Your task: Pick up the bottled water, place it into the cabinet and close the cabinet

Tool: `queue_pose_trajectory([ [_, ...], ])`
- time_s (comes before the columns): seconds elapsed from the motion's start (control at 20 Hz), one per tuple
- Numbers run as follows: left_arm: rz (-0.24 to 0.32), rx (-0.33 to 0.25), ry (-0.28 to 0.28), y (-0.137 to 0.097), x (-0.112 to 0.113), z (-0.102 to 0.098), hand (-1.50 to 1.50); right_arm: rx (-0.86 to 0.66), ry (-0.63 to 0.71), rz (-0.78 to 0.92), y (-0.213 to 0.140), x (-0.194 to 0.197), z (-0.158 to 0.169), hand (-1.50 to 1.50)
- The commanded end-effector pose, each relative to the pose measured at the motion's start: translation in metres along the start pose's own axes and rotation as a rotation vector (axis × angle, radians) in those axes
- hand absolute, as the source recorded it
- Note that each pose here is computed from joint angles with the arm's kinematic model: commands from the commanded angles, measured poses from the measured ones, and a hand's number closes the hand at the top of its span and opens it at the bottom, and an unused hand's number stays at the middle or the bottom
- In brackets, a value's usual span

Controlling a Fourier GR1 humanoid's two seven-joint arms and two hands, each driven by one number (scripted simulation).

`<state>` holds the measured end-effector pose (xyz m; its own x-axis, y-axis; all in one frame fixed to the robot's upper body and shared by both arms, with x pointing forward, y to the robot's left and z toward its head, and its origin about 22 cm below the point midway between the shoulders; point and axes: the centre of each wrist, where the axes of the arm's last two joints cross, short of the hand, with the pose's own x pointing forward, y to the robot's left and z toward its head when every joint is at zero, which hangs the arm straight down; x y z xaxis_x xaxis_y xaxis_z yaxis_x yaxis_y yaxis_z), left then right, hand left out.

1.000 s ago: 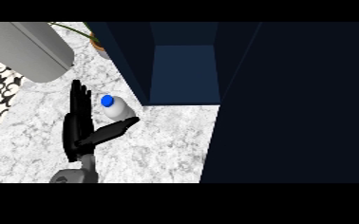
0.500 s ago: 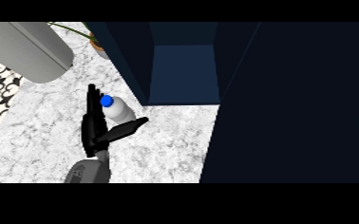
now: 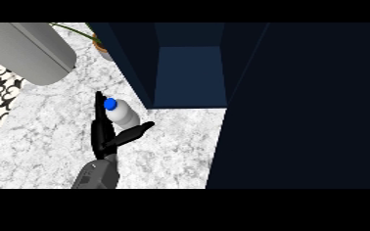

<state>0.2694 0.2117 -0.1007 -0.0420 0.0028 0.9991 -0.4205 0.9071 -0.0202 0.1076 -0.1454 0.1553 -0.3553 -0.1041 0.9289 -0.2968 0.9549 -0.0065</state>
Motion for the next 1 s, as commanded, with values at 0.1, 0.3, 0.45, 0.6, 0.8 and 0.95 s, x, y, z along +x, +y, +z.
queue_pose_trajectory([
  [0.1, 0.016, 0.025, 0.003, -0.006, -0.019, -0.005, -1.5, -0.006, -0.058, 0.023, 0.0, 0.029, 0.012, -1.5],
  [0.3, 0.04, 0.037, 0.001, 0.016, -0.042, 0.018, -1.5, -0.009, -0.072, 0.025, -0.007, 0.029, 0.012, -1.5],
  [0.45, 0.061, 0.011, -0.009, 0.007, -0.024, 0.014, -1.5, -0.015, -0.054, 0.056, -0.011, 0.023, 0.005, -1.5],
  [0.6, 0.076, 0.025, -0.04, -0.005, -0.04, 0.0, -1.5, 0.001, -0.057, 0.021, -0.005, 0.033, 0.008, -1.5],
  [0.8, 0.14, -0.003, -0.039, -0.001, -0.047, 0.007, -1.5, -0.017, -0.051, 0.021, 0.011, 0.02, 0.005, -1.5],
  [0.95, 0.184, 0.003, -0.055, 0.006, -0.051, 0.011, 1.5, 0.004, -0.057, 0.018, 0.007, 0.025, 0.006, -1.5],
])
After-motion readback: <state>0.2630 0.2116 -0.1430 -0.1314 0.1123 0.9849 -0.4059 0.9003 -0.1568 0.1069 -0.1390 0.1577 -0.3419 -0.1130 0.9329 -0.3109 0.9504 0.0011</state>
